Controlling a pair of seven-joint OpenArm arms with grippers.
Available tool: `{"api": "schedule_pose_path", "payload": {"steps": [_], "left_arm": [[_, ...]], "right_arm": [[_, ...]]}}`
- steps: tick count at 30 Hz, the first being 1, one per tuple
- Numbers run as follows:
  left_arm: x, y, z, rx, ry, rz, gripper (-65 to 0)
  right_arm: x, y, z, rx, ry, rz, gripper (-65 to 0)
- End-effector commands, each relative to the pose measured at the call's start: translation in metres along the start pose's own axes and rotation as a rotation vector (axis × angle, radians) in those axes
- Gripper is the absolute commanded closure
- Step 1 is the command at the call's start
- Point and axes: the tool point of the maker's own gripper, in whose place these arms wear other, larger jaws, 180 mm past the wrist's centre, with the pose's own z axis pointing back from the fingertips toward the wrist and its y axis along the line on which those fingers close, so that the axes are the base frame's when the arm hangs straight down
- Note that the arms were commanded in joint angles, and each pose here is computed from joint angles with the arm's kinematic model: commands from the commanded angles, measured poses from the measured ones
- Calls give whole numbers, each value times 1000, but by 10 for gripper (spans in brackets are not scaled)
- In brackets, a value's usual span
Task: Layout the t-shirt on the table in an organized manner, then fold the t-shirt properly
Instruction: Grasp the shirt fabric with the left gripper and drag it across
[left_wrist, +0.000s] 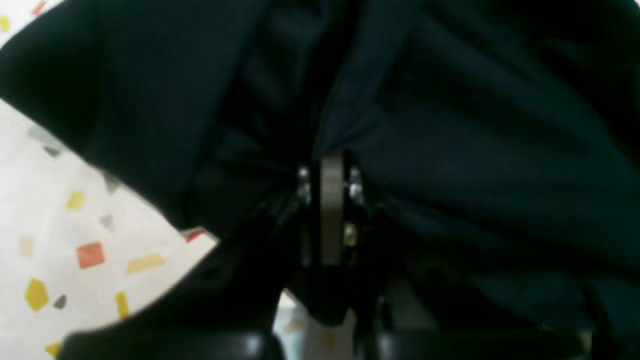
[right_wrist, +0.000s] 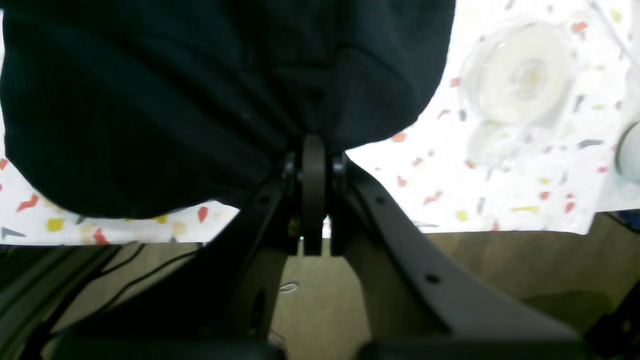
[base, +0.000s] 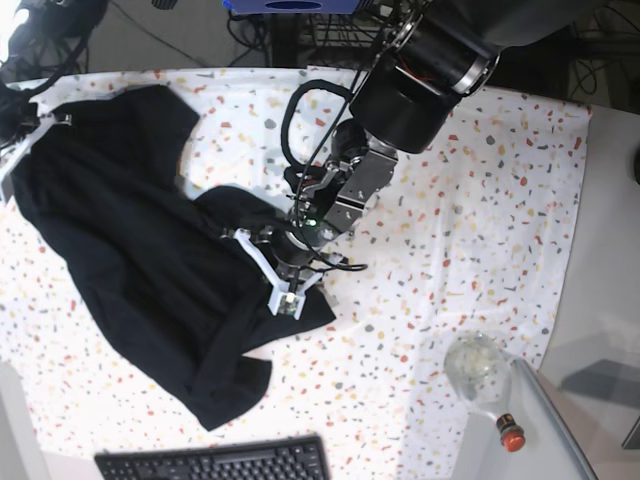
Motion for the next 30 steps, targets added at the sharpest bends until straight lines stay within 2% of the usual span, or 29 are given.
{"api": "schedule_pose_path", "payload": {"steps": [1,4,7,9,13,15,17,20,24,28,30], "left_arm": [[29,9,1,5,-69,-22,0],[42,28,19,37,-111,-36,0],[73,61,58,156,-186,-28,0],[100,76,90,202,-235,-9,0],[157,78,133,201,-309,13,0],[186,78,143,199,-325,9,0],[207,69,136,185,-325,-8,0],[219,58,94,189,-246,-38,0],[195,47,27,232,-124,-148,0],[157,46,-13,276,-104,-259,0],[149,44,-19,278,-125,-266,-114]], "right_arm": [[7,-9,7,-30,-18,31,0],[7,-6,9,-27,-4,101,0],[11,-1,16,-32,-10,177,0],[15,3,25,-43,-30,218,0],[29,-12,37,-94,-58,270,0],[42,-20,40,-115,-80,286,0],[54,-28,41,-135,-99,285,0],[80,-48,40,-174,-127,287,0],[88,-69,23,-208,-72,254,0],[75,-65,-7,-165,22,251,0],[74,-59,-17,-143,27,258,0]]}}
